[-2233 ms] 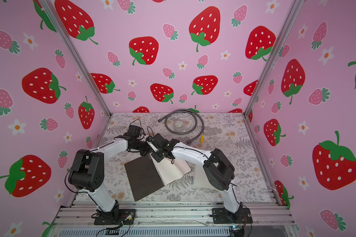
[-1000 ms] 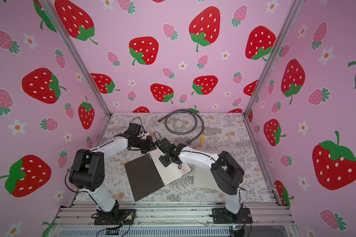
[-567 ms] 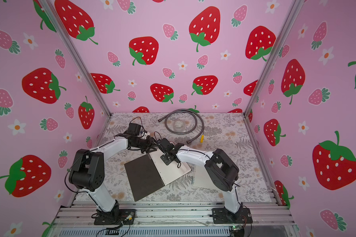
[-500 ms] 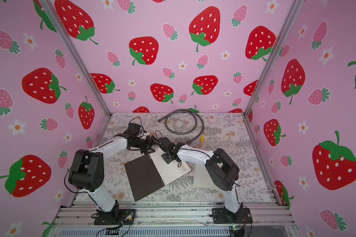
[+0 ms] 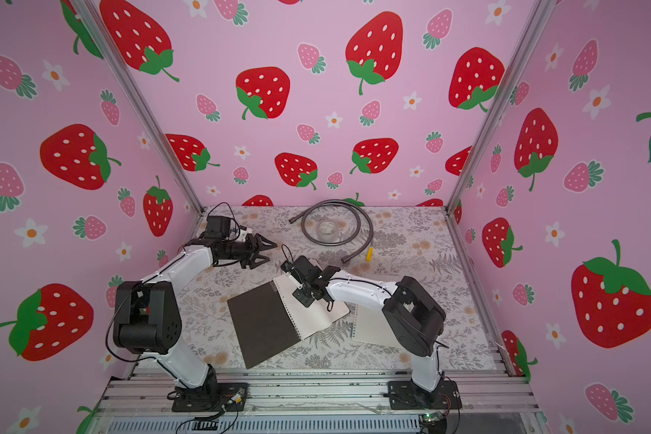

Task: Tear off pages from different notebooks
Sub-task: Tear off the paper from the notebook.

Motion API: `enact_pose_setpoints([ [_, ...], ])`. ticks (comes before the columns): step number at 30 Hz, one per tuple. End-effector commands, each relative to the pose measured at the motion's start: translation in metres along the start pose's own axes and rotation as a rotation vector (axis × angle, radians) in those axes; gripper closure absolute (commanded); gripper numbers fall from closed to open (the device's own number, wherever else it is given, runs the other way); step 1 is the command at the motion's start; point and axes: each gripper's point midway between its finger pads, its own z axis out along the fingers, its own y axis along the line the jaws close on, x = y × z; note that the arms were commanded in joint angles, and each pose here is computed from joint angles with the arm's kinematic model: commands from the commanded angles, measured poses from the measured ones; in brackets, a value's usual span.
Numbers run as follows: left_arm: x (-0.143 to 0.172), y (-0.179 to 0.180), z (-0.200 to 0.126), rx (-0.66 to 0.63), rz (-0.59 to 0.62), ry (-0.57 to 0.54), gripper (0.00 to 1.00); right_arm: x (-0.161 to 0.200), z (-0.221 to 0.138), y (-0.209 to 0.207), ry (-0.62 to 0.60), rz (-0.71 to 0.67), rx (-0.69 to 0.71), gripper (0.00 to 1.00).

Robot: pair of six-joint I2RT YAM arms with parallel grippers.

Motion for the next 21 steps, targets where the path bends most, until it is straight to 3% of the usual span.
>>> enact_pose_setpoints([
  [1, -0.013, -0.014, 0.012, 0.055, -0.001, 0.028, 0.44, -0.009, -0.020, 0.014, -0.058, -0.139, 0.007, 1.00],
  [7, -0.016, -0.021, 0.048, 0.049, 0.015, 0.097, 0.49, -0.011, -0.029, 0.025, -0.073, -0.250, 0.038, 1.00],
  [10, -0.007, -0.025, 0.070, 0.052, 0.030, 0.153, 0.57, -0.020, -0.034, 0.023, -0.094, -0.275, 0.060, 1.00],
  [15, 0.014, -0.020, 0.098, 0.043, 0.042, 0.247, 0.80, -0.033, -0.051, 0.026, -0.135, -0.301, 0.052, 1.00],
  [21, 0.049, 0.006, 0.102, -0.005, 0.047, 0.335, 0.88, -0.037, -0.063, 0.024, -0.153, -0.285, 0.049, 1.00],
])
